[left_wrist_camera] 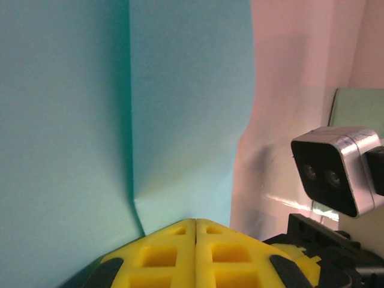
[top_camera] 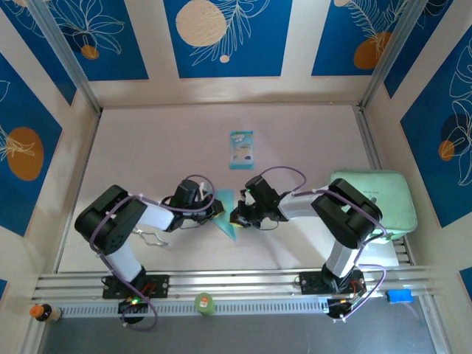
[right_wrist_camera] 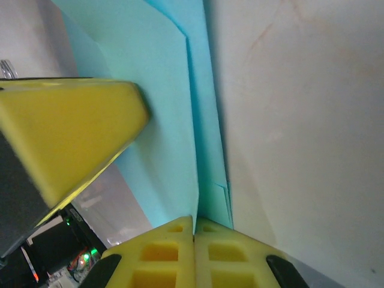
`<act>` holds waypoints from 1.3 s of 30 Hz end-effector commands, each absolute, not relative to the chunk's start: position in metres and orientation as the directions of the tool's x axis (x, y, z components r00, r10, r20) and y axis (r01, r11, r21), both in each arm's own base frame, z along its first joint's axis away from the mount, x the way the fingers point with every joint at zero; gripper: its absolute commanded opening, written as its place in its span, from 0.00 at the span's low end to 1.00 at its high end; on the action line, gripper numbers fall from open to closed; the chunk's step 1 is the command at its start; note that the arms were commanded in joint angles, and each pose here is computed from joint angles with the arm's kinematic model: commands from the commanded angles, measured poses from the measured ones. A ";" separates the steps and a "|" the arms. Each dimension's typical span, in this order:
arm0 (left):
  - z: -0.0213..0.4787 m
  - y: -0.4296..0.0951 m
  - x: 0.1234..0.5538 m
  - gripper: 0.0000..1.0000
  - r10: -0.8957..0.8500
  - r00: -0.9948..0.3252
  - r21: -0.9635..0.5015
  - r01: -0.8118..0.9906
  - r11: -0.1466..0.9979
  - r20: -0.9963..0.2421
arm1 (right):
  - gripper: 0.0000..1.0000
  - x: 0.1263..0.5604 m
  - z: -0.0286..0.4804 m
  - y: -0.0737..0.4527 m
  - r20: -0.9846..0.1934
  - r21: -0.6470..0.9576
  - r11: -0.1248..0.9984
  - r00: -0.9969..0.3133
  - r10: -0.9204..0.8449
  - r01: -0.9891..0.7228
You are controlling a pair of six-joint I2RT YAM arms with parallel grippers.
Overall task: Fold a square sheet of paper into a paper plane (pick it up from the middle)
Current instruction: Fourth fold the wing at the center of the table.
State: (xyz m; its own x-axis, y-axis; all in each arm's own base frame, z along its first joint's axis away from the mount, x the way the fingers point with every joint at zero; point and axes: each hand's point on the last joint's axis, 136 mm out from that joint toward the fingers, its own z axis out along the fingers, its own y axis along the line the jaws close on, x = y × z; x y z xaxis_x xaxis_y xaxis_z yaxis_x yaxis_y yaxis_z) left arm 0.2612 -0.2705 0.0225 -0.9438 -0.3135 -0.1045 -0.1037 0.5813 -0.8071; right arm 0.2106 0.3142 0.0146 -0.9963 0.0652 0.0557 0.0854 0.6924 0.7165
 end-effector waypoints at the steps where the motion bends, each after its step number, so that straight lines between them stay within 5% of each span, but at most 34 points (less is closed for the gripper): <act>1: 0.020 -0.265 0.255 0.06 -0.260 -0.958 -0.753 -0.081 0.653 -0.123 | 0.02 0.195 -0.007 0.294 0.125 0.635 0.766 -0.992 0.023 0.098; 17: 0.039 -0.292 0.250 0.05 -0.076 -0.992 -0.771 0.027 0.636 -0.097 | 0.01 0.197 -0.011 0.287 0.153 0.637 0.767 -0.988 -0.027 0.078; 39: -0.036 -0.249 0.225 0.00 -0.067 -0.998 -0.560 -0.063 0.826 0.013 | 0.11 0.172 0.009 0.291 0.156 0.690 0.722 -0.984 -0.082 0.050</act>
